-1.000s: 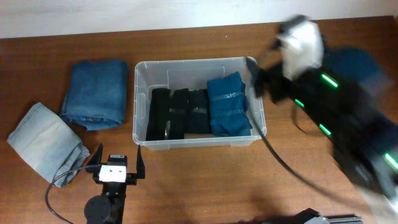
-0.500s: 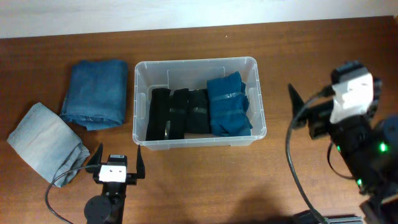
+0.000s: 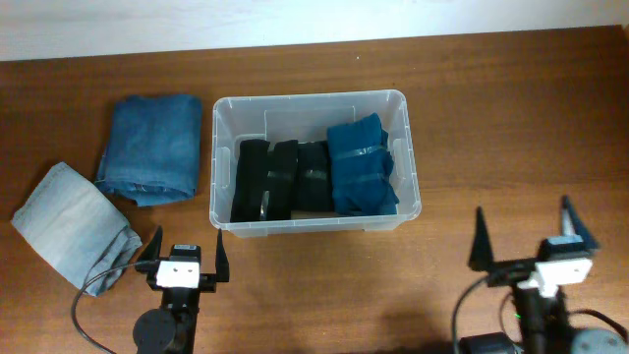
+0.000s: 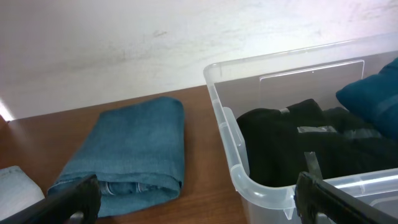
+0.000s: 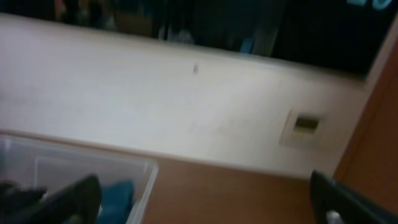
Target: Pack container
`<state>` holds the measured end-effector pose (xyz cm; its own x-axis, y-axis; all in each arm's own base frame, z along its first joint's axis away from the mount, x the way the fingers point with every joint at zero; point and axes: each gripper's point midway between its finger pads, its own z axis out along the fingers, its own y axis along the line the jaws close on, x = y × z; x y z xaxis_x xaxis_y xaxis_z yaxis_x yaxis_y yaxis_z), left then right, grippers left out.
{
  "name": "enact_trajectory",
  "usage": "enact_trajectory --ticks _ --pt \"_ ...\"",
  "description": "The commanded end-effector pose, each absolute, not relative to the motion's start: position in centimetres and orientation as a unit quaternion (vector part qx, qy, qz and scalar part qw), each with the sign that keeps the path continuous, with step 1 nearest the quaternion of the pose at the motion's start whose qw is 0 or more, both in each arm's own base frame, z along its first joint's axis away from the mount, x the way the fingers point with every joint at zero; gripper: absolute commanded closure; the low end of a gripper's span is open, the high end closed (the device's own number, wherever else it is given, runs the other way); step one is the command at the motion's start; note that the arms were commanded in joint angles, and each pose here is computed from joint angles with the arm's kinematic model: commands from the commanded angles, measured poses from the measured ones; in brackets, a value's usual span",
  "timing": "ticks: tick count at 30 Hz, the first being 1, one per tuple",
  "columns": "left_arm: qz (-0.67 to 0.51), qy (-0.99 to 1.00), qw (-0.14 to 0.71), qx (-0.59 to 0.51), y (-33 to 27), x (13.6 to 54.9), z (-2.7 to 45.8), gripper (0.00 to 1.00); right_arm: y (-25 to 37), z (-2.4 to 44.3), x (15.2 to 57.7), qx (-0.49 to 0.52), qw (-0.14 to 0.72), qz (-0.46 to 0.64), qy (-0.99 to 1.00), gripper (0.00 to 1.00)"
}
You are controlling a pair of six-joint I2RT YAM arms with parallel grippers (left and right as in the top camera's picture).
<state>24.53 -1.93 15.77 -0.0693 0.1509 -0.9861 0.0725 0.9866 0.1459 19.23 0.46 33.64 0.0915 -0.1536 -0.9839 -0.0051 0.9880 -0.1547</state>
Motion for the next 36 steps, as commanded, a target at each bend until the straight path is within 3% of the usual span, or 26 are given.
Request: enact_trajectory --ticks 1,15,36 --pt "0.032 0.729 0.678 0.085 -2.1 24.5 15.7 0.01 0.9 29.7 20.8 -0.036 0.734 -0.008 0.678 0.02" --pt "0.032 0.729 0.679 0.085 -2.1 24.5 15.7 0.01 1.1 21.4 24.2 -0.042 0.721 -0.002 0.692 0.02" --pt "0.032 0.729 0.679 0.085 -2.1 24.5 15.7 0.01 1.0 15.9 24.6 -0.035 0.683 0.006 0.729 0.02"
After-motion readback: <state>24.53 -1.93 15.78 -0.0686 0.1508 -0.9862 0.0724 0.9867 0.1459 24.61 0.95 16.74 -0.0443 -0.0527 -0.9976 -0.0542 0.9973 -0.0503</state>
